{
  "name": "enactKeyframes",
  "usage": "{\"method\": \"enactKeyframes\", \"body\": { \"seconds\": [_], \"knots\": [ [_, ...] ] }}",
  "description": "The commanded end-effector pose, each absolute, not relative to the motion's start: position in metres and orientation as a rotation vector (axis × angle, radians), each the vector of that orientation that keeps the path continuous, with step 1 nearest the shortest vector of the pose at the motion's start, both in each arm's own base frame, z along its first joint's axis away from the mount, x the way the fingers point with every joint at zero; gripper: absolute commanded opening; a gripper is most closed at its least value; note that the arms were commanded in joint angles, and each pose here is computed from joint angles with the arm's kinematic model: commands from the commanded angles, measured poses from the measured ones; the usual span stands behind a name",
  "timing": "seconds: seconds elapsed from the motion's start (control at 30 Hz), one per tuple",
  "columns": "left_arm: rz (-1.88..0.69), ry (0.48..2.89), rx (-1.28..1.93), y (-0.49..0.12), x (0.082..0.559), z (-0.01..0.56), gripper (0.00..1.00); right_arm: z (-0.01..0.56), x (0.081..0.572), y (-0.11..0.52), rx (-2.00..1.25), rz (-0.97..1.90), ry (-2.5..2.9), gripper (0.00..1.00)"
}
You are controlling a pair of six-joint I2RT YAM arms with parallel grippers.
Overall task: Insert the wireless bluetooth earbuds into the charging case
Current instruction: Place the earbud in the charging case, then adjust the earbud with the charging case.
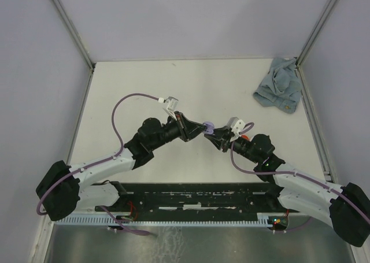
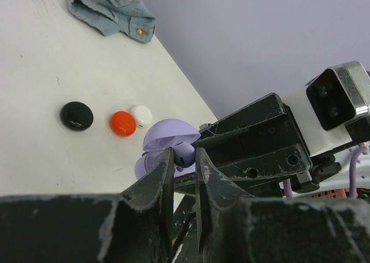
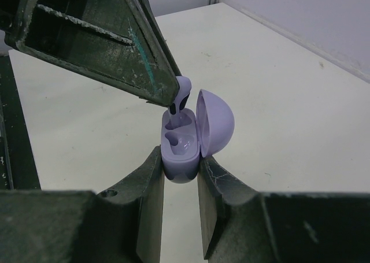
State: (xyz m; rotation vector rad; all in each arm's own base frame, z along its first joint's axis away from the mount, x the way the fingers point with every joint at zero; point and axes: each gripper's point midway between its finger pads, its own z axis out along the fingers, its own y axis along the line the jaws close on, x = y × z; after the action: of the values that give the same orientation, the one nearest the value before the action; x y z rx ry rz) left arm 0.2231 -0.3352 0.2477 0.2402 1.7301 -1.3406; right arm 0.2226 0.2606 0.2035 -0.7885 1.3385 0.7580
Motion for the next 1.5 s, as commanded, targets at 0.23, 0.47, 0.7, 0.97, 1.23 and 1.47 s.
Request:
{"method": "enactKeyframes", "body": {
  "seconds": [0.23,0.47,0.7,0.97,1.23,1.47],
  "knots": [
    [-1.43,1.716,0.178,-0.343,0.217,0.257,0.1,0.224,0.22,0.26,-0.76,0.768,1.26,0.06],
    [-1.366,1.762,0.125,-0.336,0.224,0.243,0.14,0.227,0.219,0.258,-0.755,0.768,1.252,0.07],
    [-1.31,1.789,0.092,-0.33,0.23,0.237,0.28,0.228,0.219,0.258,-0.75,0.771,1.252,0.07],
    [-1.265,1.8,0.073,-0.325,0.234,0.235,0.41,0.229,0.218,0.258,-0.743,0.779,1.249,0.07],
    [-1.231,1.789,0.098,-0.321,0.234,0.242,0.47,0.226,0.219,0.256,-0.741,0.765,1.263,0.07],
    [-1.177,1.818,0.14,-0.321,0.236,0.239,0.5,0.223,0.221,0.257,-0.742,0.762,1.274,0.07]
  ]
}}
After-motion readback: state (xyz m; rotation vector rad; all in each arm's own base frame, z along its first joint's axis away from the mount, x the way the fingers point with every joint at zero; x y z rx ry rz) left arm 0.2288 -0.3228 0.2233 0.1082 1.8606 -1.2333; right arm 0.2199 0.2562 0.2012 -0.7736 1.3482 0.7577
